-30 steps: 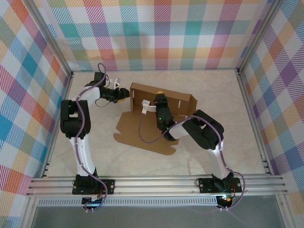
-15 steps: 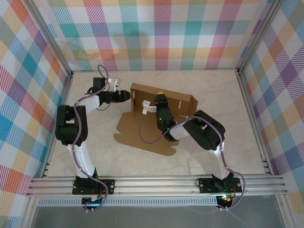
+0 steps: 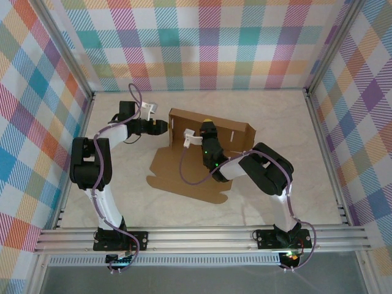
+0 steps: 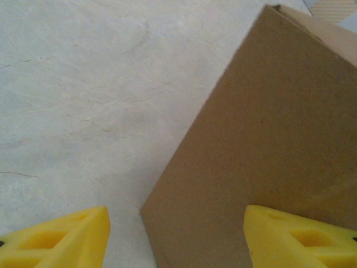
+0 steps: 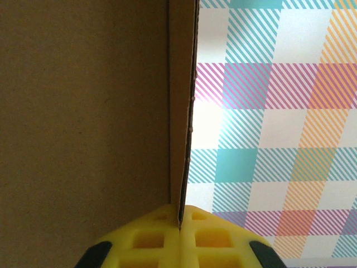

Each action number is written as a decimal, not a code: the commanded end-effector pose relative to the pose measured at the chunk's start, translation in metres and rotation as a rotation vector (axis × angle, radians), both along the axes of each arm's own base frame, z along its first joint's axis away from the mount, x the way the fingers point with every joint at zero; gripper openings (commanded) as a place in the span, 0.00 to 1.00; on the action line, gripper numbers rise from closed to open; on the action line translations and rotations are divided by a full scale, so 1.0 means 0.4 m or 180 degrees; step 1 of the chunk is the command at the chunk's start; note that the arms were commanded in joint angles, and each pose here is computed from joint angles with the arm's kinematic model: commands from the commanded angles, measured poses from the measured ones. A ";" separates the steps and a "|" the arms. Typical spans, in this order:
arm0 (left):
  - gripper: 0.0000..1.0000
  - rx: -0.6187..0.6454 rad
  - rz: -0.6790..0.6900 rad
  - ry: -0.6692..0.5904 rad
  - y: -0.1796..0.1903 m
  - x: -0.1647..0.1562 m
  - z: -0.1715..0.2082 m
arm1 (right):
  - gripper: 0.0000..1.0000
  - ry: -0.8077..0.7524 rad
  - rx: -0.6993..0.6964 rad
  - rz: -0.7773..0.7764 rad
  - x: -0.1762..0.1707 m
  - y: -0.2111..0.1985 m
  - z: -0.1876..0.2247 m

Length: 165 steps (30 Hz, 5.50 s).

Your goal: Fold the paper box

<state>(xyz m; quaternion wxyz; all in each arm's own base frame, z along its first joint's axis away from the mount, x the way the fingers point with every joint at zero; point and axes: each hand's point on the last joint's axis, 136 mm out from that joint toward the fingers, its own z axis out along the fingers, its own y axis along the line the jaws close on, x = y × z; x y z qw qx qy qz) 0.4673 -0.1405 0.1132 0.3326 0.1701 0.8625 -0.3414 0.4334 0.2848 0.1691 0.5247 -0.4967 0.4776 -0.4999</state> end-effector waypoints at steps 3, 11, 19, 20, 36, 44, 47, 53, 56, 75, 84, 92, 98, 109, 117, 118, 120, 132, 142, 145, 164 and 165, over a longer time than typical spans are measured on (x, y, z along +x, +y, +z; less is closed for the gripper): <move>0.60 -0.0073 -0.0531 -0.0052 -0.044 -0.066 0.049 | 0.00 0.0045 0.0042 0.0093 -0.012 0.020 0.004; 0.60 -0.0048 -0.0598 -0.0182 -0.037 -0.091 0.063 | 0.00 0.0019 0.0061 0.0101 -0.012 0.022 0.010; 0.60 -0.0055 -0.0551 -0.0166 -0.045 -0.066 0.054 | 0.00 0.0010 0.0026 0.0129 -0.016 0.028 0.016; 0.59 -0.0025 -0.0518 -0.0162 -0.045 -0.060 0.049 | 0.00 0.0043 0.0042 0.0148 -0.020 0.031 0.016; 0.48 0.0121 -0.0213 -0.0071 -0.040 -0.012 0.008 | 0.00 0.0266 0.0085 0.0270 -0.048 0.059 0.016; 0.43 0.0181 -0.0163 -0.0022 -0.032 -0.005 -0.010 | 0.00 0.0385 0.0201 0.0357 -0.070 0.073 0.019; 0.43 0.0223 -0.0132 -0.0009 -0.028 -0.004 -0.016 | 0.00 0.0423 0.0190 0.0377 -0.079 0.077 0.018; 0.39 0.0370 0.0039 0.0064 -0.005 0.007 -0.038 | 0.00 0.0437 0.0057 0.0434 -0.100 0.093 -0.013; 0.39 0.0417 0.0097 0.0071 0.003 0.010 -0.044 | 0.00 0.0426 0.0033 0.0423 -0.106 0.096 -0.027; 0.35 0.0436 0.0493 -0.0392 -0.031 0.029 0.003 | 0.00 0.1218 0.0328 0.0340 -0.133 0.099 -0.069; 0.32 0.0314 0.0604 -0.0371 -0.047 0.041 0.005 | 0.00 0.1340 0.0150 0.0353 -0.138 0.111 -0.099; 0.31 0.0284 0.0542 -0.0409 -0.083 0.028 0.010 | 0.00 0.1423 0.0150 0.0287 -0.126 0.125 -0.119; 0.25 0.0260 0.0694 -0.0392 -0.101 0.037 0.005 | 0.00 0.1452 0.0191 0.0283 -0.121 0.134 -0.115; 0.17 0.0324 0.0752 -0.0351 -0.151 0.029 -0.012 | 0.00 0.1556 0.0324 0.0225 -0.124 0.131 -0.109; 0.35 0.0292 0.0734 -0.0433 -0.162 0.039 -0.021 | 0.00 0.1720 0.0503 0.0272 -0.141 0.134 -0.107; 0.38 0.0271 0.0729 -0.0454 -0.164 0.040 -0.017 | 0.00 0.1750 0.0527 0.0284 -0.143 0.135 -0.107; 0.38 0.0244 0.0730 -0.0469 -0.165 0.041 -0.018 | 0.00 0.1810 0.0557 0.0296 -0.148 0.135 -0.110; 0.16 0.0107 0.0610 -0.0441 -0.191 0.042 -0.020 | 0.00 0.1952 0.0657 0.0228 -0.145 0.126 -0.113; 0.00 0.0330 0.0540 -0.0433 -0.175 0.023 -0.037 | 0.02 0.2082 0.0918 0.0255 -0.139 0.130 -0.090; 0.00 0.0395 0.0512 -0.0424 -0.172 0.017 -0.043 | 0.12 0.2154 0.1029 0.0267 -0.140 0.129 -0.084; 0.00 0.0597 0.0457 -0.0409 -0.159 0.011 -0.075 | 0.72 0.2592 0.2429 0.0711 -0.191 0.150 0.115; 0.00 0.0593 0.0450 -0.0408 -0.160 0.011 -0.076 | 0.73 0.2649 0.2597 0.0726 -0.191 0.147 0.131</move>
